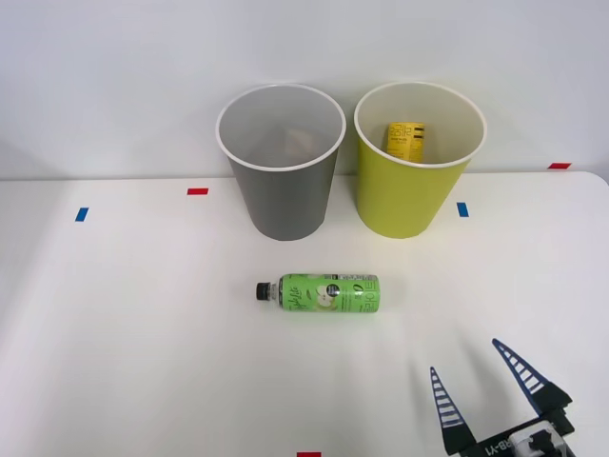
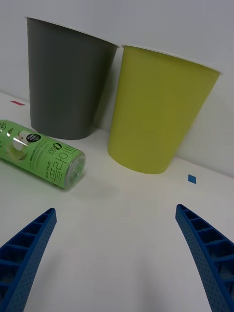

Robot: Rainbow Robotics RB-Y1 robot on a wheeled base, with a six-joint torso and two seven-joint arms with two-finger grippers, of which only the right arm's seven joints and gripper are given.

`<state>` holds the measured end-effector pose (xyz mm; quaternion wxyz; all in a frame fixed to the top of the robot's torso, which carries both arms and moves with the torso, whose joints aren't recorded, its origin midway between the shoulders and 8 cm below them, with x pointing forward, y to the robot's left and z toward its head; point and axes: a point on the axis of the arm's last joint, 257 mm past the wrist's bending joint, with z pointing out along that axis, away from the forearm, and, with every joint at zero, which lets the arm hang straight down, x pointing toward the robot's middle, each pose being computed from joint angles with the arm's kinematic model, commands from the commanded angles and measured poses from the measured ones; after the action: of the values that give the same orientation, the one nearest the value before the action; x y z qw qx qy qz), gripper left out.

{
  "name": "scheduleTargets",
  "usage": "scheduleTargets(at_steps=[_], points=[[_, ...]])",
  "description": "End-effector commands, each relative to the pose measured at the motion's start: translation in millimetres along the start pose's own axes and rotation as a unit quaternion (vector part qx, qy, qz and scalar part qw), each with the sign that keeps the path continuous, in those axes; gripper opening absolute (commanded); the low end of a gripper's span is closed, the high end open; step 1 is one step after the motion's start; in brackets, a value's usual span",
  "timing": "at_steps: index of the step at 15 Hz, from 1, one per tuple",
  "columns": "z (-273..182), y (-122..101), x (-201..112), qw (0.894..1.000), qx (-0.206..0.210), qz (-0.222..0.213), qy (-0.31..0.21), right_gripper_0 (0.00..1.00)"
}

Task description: Put cans in the gray bin, plastic bottles in the light green bin

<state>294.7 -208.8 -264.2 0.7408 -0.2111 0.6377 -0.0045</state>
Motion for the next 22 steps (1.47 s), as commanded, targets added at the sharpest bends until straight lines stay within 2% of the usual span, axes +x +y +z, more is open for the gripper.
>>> scheduleTargets(at_steps=[1, 3, 8, 12, 15, 18, 22], points=[[-14, 17, 1, 1.0, -0.005, 0.009, -0.016, 0.83], [-20, 24, -4, 0.999, 0.008, 0.021, -0.03, 0.83], [-52, 24, 13, 0.997, 0.071, 0.037, 0.022, 0.83], [-65, 19, 15, 0.99, 0.12, 0.061, 0.035, 0.83], [-73, 6, 20, 0.985, 0.15, 0.074, 0.044, 0.83], [-76, 5, 22, 0.983, 0.156, 0.079, 0.047, 0.83], [-76, 9, 21, 0.987, 0.141, 0.064, 0.047, 0.83]])
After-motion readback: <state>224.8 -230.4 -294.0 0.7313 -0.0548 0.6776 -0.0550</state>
